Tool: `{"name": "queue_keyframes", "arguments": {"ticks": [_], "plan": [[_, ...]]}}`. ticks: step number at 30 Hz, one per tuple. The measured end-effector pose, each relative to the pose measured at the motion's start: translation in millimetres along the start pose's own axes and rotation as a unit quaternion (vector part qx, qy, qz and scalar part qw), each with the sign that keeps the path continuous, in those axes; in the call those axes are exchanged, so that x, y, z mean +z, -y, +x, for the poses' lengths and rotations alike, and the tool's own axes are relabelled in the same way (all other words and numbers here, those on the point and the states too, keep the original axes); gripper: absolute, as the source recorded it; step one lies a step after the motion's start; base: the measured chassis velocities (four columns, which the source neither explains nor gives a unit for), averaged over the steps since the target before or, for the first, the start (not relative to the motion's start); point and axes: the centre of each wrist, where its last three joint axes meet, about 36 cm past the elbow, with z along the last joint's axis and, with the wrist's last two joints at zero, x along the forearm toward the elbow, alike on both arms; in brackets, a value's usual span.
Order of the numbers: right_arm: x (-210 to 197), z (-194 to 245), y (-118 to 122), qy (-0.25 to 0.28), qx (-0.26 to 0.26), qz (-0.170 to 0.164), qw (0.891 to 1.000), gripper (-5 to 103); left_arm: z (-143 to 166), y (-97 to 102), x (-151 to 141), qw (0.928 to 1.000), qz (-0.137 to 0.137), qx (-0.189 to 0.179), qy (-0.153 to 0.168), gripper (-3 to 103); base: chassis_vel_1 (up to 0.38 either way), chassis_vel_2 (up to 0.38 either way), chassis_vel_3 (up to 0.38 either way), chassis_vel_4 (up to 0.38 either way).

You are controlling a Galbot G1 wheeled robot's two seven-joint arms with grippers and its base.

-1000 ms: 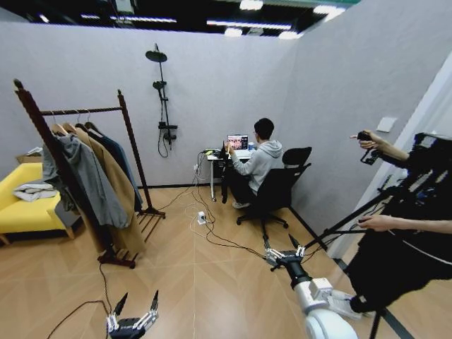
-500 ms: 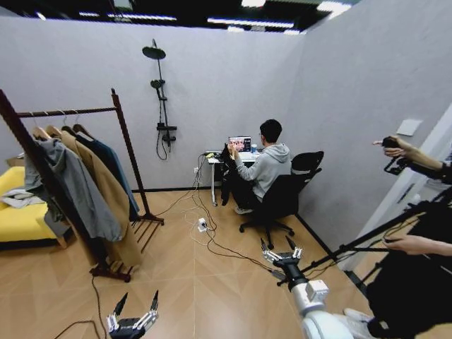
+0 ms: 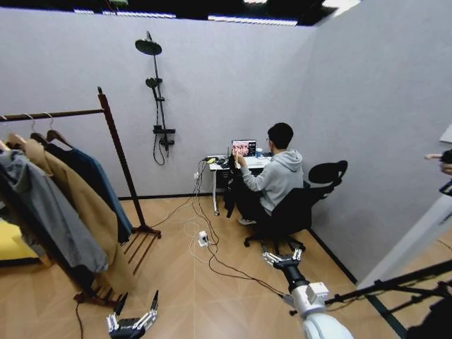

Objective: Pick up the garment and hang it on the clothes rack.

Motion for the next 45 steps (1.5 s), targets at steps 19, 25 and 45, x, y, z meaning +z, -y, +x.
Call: {"name": "queue_keyframes", "arguments": {"ticks": [19,25,45], "plan": [[-9,0,6,0.013,0.001,0.004,1.000,100,0,0.0,0,1.0000,0.000,0.000,0.000,100,-0.354,0.353,0.356,-0.348],[-10,0,8,0.011,0.003,0.007,1.000,100,0,0.0,0,1.0000,0.000,0.000,0.000,100,-0.356,0.362,0.363,-0.358],[-31,-145,61,0.053,-0.002,0.012,0.999,100,0,0.0,0,1.0000,0.000,0.000,0.000,100,-0.129,0.131,0.122,-0.122]]}}
